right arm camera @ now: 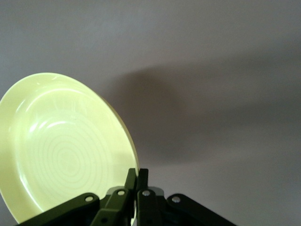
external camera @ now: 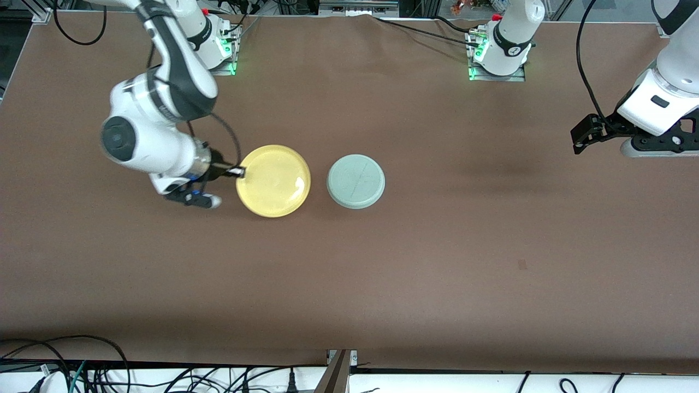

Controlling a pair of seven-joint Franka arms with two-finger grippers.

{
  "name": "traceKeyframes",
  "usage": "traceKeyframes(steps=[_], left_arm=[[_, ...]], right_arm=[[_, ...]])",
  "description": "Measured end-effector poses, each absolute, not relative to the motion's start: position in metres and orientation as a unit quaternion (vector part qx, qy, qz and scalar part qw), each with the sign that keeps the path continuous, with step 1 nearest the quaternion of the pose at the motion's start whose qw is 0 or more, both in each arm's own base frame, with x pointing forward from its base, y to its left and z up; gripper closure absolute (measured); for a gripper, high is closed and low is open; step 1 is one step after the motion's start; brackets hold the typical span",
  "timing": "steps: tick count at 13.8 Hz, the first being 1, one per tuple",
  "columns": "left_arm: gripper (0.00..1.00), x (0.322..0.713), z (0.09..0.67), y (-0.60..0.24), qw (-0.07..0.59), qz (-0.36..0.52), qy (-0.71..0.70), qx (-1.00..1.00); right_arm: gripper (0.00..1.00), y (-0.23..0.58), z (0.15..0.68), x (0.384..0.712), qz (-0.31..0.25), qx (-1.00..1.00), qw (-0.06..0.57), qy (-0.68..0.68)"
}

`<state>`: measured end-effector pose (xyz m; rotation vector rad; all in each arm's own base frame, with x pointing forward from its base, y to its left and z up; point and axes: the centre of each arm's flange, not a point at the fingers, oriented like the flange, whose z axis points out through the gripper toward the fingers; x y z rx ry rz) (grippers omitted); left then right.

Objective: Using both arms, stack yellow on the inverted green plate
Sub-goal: 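Carry the yellow plate onto the inverted green plate with the right gripper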

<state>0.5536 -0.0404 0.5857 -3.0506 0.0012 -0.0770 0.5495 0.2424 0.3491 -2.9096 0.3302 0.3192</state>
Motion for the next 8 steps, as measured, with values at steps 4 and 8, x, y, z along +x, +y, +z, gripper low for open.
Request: traceKeyframes(steps=[4, 8], left_arm=[[0.00, 0.554, 0.586, -0.041, 0.045, -0.025, 0.001, -0.999], [0.00, 0.554, 0.586, -0.041, 0.045, -0.025, 0.001, -0.999]], right_arm=[[0.97, 0.331, 0.293, 0.470, 0.067, -0.981, 0.122, 0.133], [0.97, 0.390, 0.283, 0.429, 0.050, -0.976, 0.145, 0.155]])
